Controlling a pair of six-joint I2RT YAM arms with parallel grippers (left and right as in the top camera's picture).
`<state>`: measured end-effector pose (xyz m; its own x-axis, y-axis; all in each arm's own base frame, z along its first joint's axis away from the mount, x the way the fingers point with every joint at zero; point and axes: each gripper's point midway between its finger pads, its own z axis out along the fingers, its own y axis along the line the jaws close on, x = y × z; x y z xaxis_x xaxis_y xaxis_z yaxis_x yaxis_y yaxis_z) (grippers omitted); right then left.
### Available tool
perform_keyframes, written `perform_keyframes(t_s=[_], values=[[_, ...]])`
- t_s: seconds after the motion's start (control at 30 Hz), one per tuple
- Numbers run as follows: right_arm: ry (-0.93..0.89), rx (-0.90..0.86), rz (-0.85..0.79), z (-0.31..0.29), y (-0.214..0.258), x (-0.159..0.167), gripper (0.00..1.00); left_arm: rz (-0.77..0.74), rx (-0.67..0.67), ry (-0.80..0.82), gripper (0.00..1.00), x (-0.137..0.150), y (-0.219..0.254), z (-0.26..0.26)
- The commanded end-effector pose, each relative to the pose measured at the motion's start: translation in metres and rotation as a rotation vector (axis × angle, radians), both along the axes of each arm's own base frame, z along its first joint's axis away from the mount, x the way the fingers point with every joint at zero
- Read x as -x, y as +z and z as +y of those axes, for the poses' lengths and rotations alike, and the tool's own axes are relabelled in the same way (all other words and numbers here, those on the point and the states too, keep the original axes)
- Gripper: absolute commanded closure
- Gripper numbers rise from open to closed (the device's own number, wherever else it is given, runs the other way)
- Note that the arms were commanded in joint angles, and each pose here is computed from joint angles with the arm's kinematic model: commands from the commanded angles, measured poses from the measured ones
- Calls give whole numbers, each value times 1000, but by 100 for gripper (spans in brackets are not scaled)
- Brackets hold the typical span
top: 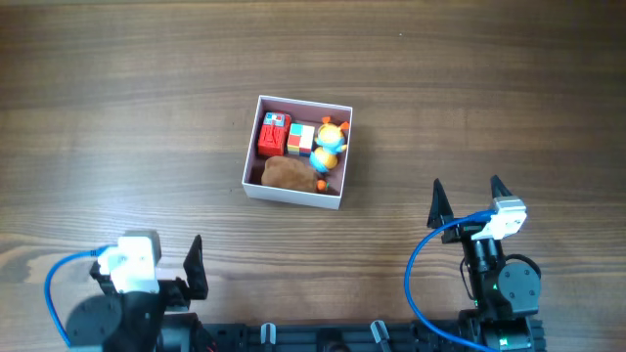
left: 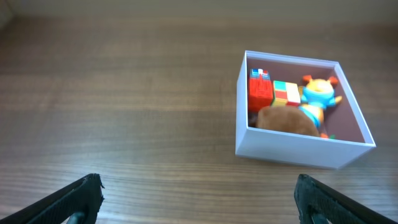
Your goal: Pack container
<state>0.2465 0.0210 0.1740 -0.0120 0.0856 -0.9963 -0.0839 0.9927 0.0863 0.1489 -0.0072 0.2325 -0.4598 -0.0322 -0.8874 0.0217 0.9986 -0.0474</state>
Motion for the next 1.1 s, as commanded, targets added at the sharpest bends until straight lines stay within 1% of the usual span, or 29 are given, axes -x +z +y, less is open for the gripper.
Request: perform_keyframes(t_s=[0.0,0.13,0.23,0.37,0.43,0.53,0.6,0.67,0.73,0.8,1.07], values=[[3,-22,-4,1,1,0,0,-71,21,-16,0,-9,-25,-4],[3,-22,-4,1,1,0,0,-216,32,-70,0,-45,-29,-11],[3,-21,-4,1,1,0,0,-401,24,-103,0,-74,-20,-15],[3,-21,-4,1,1,0,0,-571,9,-129,0,-90,-20,-18],[3,-21,-4,1,1,0,0,-569,10,-141,0,-94,-35,-20],[3,-22,-4,1,1,0,0,-477,24,-133,0,-95,-57,-19],[3,-22,-4,1,1,0,0,-463,25,-103,0,-96,-61,-14],[3,-21,-4,1,1,0,0,-455,72,36,0,-98,-62,7],[3,-21,-4,1,1,0,0,-442,82,110,0,-97,-66,19],[3,-21,-4,1,1,0,0,-400,84,104,0,-97,-76,17],[3,-21,-4,1,1,0,0,-400,85,100,0,-97,-76,17]])
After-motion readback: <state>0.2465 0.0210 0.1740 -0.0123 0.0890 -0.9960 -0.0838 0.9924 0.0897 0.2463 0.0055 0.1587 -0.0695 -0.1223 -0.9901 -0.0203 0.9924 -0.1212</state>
